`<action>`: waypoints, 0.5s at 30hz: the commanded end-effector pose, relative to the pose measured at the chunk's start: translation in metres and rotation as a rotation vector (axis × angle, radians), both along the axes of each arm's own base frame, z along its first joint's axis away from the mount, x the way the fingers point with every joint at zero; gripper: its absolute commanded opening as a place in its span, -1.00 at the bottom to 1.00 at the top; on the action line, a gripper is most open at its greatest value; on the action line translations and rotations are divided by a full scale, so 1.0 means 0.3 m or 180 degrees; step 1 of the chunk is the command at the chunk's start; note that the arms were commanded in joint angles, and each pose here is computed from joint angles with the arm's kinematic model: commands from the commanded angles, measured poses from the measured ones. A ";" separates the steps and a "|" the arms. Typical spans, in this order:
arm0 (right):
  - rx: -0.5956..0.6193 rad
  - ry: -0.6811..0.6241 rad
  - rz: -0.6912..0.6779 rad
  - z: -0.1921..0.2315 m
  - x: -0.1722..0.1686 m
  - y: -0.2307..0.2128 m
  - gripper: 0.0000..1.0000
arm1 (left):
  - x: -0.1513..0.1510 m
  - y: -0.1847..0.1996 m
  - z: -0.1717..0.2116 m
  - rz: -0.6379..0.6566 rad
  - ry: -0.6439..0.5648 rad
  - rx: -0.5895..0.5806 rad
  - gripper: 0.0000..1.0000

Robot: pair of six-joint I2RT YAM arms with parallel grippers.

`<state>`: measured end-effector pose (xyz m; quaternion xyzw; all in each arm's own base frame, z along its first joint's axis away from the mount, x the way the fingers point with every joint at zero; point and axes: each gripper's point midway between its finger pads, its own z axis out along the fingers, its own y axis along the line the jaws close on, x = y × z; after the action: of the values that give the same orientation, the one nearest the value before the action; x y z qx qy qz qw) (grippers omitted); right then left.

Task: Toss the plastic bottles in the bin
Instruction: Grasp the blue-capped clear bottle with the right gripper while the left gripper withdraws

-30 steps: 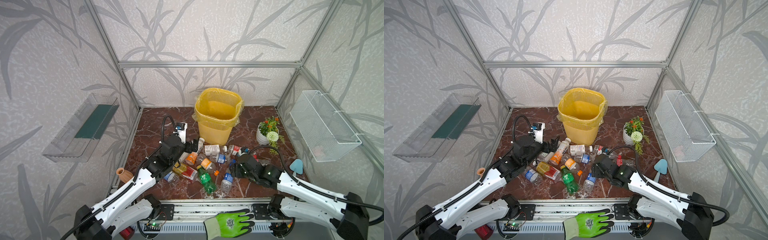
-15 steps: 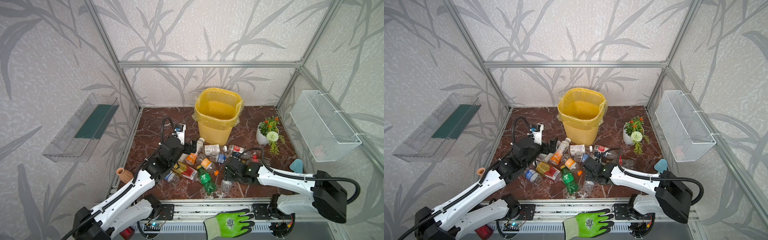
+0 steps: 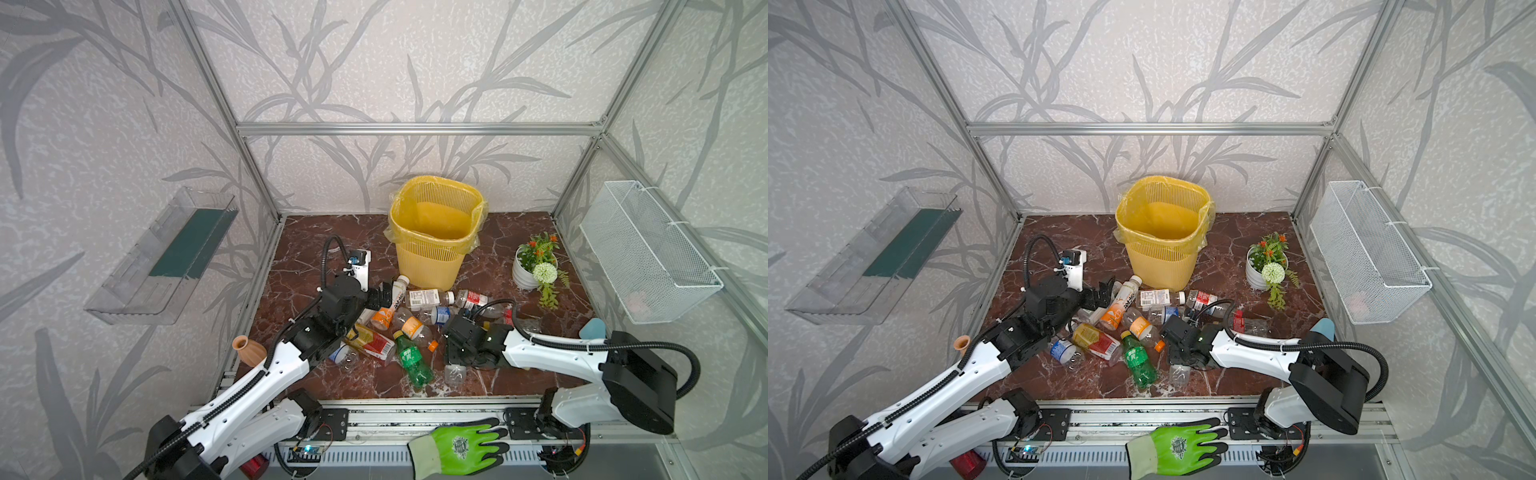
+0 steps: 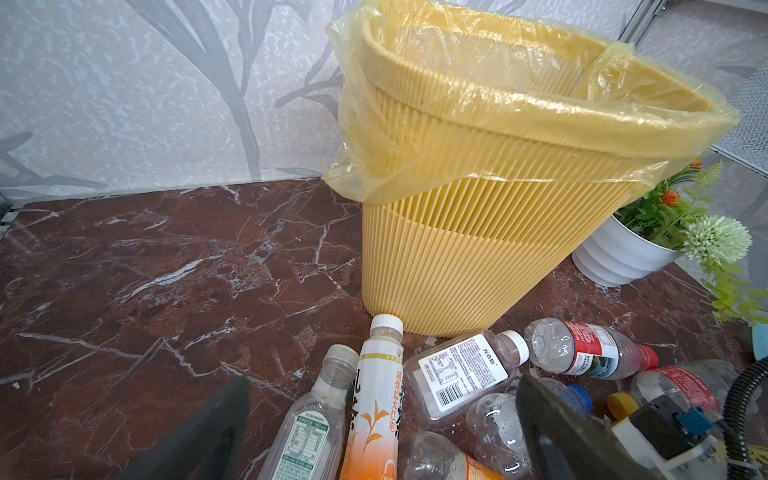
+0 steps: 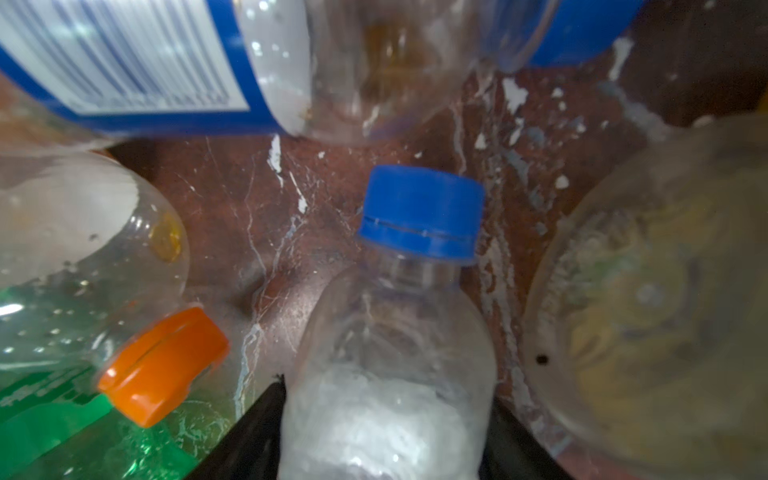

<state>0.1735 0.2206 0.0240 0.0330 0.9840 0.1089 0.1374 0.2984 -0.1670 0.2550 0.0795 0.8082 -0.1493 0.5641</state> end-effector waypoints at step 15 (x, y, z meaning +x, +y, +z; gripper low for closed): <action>0.0280 -0.0302 0.0119 0.125 0.018 0.038 0.03 | -0.004 0.025 -0.004 0.0120 -0.0005 -0.0019 0.98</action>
<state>0.1722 0.2272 0.0382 0.0268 0.9796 0.1362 0.1453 0.2986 -0.1659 0.2554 0.0764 0.8080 -0.1478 0.5652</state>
